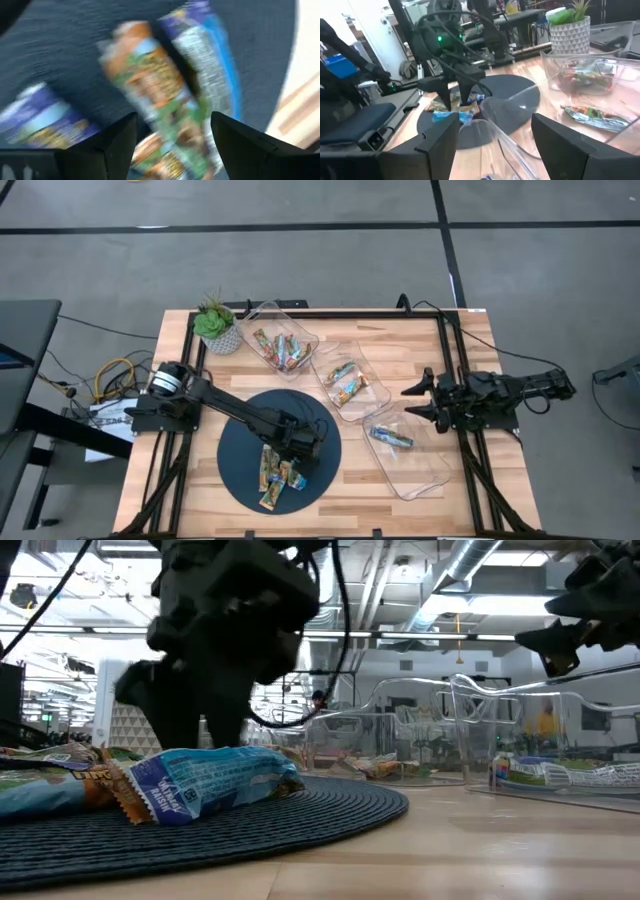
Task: Pick and place Granola Bars by type
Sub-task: Put the yellow granola bar into the middle transparent bin
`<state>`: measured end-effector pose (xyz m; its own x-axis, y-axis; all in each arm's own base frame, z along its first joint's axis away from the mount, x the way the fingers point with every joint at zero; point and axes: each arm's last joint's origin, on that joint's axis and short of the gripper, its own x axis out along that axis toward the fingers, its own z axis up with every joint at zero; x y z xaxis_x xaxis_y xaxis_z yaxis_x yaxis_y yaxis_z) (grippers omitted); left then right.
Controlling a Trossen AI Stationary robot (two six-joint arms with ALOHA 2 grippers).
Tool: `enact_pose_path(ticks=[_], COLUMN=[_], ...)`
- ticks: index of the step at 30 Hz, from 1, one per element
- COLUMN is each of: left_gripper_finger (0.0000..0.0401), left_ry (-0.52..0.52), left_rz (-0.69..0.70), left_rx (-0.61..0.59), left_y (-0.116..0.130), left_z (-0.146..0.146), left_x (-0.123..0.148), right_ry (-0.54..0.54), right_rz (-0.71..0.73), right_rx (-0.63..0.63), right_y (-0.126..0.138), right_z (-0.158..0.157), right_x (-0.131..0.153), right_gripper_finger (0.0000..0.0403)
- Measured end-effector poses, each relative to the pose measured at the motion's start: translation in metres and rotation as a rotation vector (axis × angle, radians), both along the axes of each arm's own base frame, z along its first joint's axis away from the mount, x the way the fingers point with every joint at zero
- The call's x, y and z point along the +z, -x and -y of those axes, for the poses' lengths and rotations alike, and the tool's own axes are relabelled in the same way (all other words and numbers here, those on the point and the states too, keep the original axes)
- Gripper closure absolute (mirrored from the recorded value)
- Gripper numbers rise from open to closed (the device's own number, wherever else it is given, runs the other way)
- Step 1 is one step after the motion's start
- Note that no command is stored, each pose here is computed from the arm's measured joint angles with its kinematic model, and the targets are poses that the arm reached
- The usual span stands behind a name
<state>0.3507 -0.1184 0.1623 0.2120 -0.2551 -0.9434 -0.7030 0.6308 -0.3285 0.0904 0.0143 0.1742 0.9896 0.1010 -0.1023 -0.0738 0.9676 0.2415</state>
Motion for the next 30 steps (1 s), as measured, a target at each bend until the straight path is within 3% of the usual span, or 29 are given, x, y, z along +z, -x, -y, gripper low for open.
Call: enact_pose_path(ticks=[14, 30], left_gripper_finger=[0.0164, 0.0322], left_ry=[-0.105, -0.096], left_rz=[-0.069, -0.013], left_rx=[0.087, 0.115], left_y=[0.0031, -0.0037], left_z=[-0.0022, -0.004], left_x=[-0.0125, -0.0091], right_ry=[-0.008, 0.002], right_rz=[-0.034, -0.043], right_rx=[-0.032, -0.03], right_y=[0.0004, 0.0006], right_z=[0.001, 0.001], right_x=[-0.0029, -0.0037], right_gripper_finger=[0.0159, 0.0159])
